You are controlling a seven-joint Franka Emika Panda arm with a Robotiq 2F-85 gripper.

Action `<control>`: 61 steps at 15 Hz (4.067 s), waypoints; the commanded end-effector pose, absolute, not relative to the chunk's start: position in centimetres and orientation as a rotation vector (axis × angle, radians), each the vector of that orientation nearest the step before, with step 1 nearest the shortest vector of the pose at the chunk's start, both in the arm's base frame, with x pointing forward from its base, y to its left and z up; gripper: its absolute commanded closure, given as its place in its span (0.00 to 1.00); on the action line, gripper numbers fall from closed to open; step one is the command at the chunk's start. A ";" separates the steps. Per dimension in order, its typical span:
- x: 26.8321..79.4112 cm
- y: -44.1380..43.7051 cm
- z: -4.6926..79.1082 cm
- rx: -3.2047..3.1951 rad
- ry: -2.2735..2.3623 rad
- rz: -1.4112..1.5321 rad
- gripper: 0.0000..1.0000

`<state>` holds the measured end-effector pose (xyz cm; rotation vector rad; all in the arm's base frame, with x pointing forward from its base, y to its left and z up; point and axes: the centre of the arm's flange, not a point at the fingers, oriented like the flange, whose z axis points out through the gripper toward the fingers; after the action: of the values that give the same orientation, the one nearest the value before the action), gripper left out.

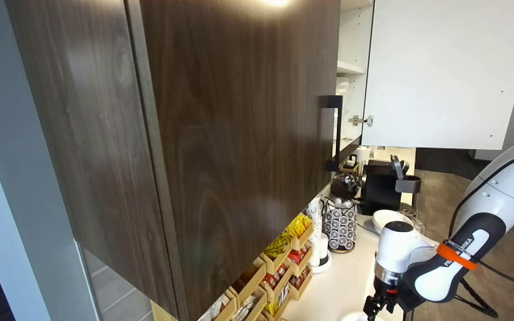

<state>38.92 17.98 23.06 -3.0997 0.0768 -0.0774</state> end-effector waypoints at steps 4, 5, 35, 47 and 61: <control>39.1 17.4 20.6 -3.056 0.169 -0.046 0.15; 39.1 17.4 20.4 -3.054 0.177 -0.039 0.28; 39.4 16.7 20.7 -2.984 0.330 -0.008 0.99; 39.9 15.3 23.3 -2.922 0.438 -0.054 0.97; 40.5 16.0 22.2 -2.943 0.448 -0.029 0.22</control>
<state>40.45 15.38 23.82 -2.9228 0.4299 -0.0717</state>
